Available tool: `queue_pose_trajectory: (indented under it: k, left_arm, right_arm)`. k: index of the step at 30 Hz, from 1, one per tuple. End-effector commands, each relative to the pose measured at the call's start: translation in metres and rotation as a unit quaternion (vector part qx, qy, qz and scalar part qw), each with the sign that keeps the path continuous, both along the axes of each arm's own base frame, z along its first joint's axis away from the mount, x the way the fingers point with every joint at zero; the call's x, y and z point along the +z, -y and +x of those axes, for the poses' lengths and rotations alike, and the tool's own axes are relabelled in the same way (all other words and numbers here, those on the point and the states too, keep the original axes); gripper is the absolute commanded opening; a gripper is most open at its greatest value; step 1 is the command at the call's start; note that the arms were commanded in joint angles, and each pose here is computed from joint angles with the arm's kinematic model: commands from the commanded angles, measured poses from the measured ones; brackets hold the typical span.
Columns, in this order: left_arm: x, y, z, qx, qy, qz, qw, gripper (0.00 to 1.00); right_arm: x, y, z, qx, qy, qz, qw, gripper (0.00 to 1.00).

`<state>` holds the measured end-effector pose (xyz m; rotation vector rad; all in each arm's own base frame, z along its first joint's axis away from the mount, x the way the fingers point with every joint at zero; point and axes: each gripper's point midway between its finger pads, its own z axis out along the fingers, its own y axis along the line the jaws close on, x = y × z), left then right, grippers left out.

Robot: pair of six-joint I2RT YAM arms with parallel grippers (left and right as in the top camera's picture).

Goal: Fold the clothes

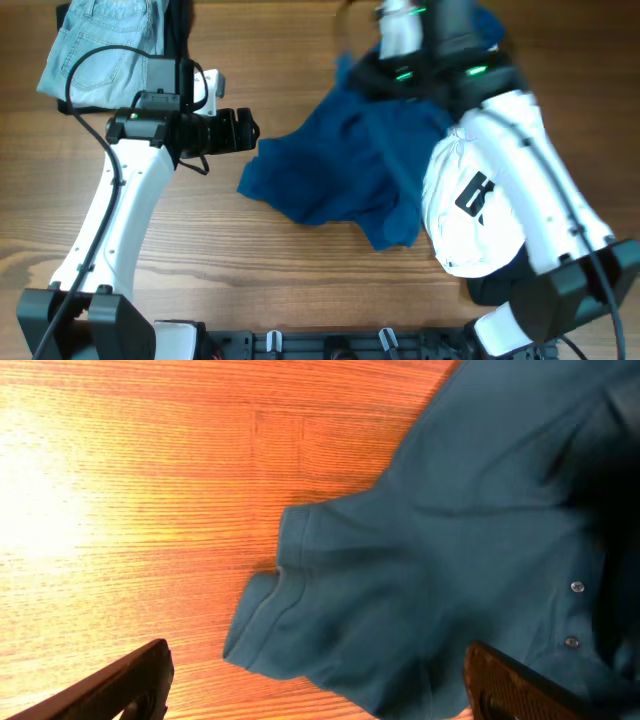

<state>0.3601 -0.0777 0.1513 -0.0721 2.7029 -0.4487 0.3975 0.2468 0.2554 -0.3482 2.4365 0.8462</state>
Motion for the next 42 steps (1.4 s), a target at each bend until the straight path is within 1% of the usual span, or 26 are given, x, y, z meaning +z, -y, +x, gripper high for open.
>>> queue_pose_trajectory:
  k: [1,2,5,7,8,9,10,11,12,13,16,17,20,25,28,29,32,33,34,35,36,37,38,40,42]
  left_arm:
    - [0.009,-0.013,0.007,0.021,0.013,-0.003,1.000,0.93]
    - [0.009,-0.022,0.009,0.033,0.015,-0.003,0.999,0.93]
    - [0.009,-0.054,0.012,0.077,0.014,-0.002,0.997,0.95]
    - [0.009,-0.074,0.013,0.103,0.014,-0.002,0.995,0.96]
    - [0.008,-0.081,0.012,0.112,0.013,-0.002,0.994,0.96]
    - [0.008,-0.088,0.011,0.122,0.011,-0.002,0.993,0.96]
    - [0.007,-0.090,0.010,0.122,0.008,-0.001,0.992,0.96]
    - [0.007,-0.090,0.009,0.120,0.007,0.000,0.993,0.96]
    - [0.007,-0.088,0.009,0.113,0.009,0.002,0.994,0.97]
    - [0.007,-0.085,0.010,0.109,0.010,0.003,0.994,0.97]
    - [0.007,-0.076,0.011,0.096,0.012,0.003,0.995,0.98]
    - [0.007,-0.071,0.010,0.090,0.011,0.003,0.996,0.98]
    - [0.007,-0.064,0.010,0.081,0.011,0.003,0.997,0.98]
    - [0.007,-0.055,0.010,0.068,0.011,0.003,0.998,0.98]
    - [0.005,-0.055,0.008,0.068,0.007,0.003,0.998,0.98]
    - [0.005,-0.055,0.008,0.068,0.007,0.003,0.998,0.98]
    - [0.005,-0.055,0.007,0.068,0.005,0.003,0.998,0.98]
    - [0.005,-0.055,0.007,0.068,0.005,0.003,0.998,0.98]
    - [0.005,-0.055,0.007,0.068,0.005,0.003,0.998,0.98]
    - [0.005,-0.055,0.007,0.068,0.005,0.003,0.998,0.98]
    - [0.005,-0.055,0.006,0.069,0.003,0.003,0.998,0.98]
    - [0.004,-0.055,0.006,0.068,0.003,0.003,0.998,0.98]
    - [0.004,-0.055,0.006,0.068,0.002,0.003,0.998,0.98]
    - [0.004,-0.055,0.006,0.068,0.002,0.003,0.998,0.98]
    - [0.004,-0.055,0.006,0.068,0.002,0.003,0.998,0.98]
  right_arm:
    - [0.015,-0.068,-0.042,0.072,0.001,0.033,0.997,0.04]
    - [0.018,-0.089,-0.059,0.101,0.004,0.039,0.994,0.04]
    - [0.033,-0.128,-0.091,0.151,0.019,0.060,0.987,0.04]
    - [0.042,-0.132,-0.092,0.144,0.034,0.052,0.988,0.04]
    - [0.043,-0.123,-0.084,0.112,0.034,0.034,0.993,0.06]
    - [0.038,-0.098,-0.065,0.051,0.029,-0.002,0.998,0.13]
    - [0.033,-0.073,-0.050,0.003,0.026,-0.032,0.999,0.23]
    - [0.025,-0.039,-0.029,-0.058,0.016,-0.060,0.996,0.37]
    - [0.019,-0.010,-0.013,-0.098,0.009,-0.077,0.992,0.50]
    - [0.010,0.023,0.006,-0.141,-0.003,-0.094,0.986,0.59]
    - [-0.024,0.101,0.051,-0.228,-0.041,-0.115,0.966,0.65]
    - [-0.046,0.127,0.067,-0.258,-0.063,-0.122,0.956,0.68]
    - [-0.089,0.168,0.089,-0.308,-0.103,-0.131,0.937,0.71]
    - [-0.153,0.210,0.111,-0.344,-0.149,-0.143,0.916,0.73]
    - [-0.189,0.232,0.118,-0.360,-0.170,-0.150,0.905,0.80]
    - [-0.196,0.235,0.120,-0.361,-0.171,-0.151,0.904,0.80]
    - [-0.220,0.237,0.128,-0.360,-0.173,-0.153,0.904,0.80]
    - [-0.229,0.237,0.130,-0.360,-0.176,-0.153,0.903,0.78]
    - [-0.232,0.237,0.130,-0.361,-0.177,-0.153,0.903,0.72]
    - [-0.234,0.236,0.132,-0.361,-0.175,-0.152,0.904,0.56]
    - [-0.232,0.234,0.135,-0.358,-0.170,-0.146,0.906,0.42]
    - [-0.223,0.231,0.141,-0.355,-0.158,-0.135,0.912,0.14]
    - [-0.211,0.227,0.145,-0.353,-0.145,-0.128,0.916,0.04]
    - [-0.180,0.220,0.151,-0.336,-0.111,-0.122,0.927,0.04]
    - [-0.137,0.202,0.154,-0.310,-0.064,-0.113,0.942,0.04]
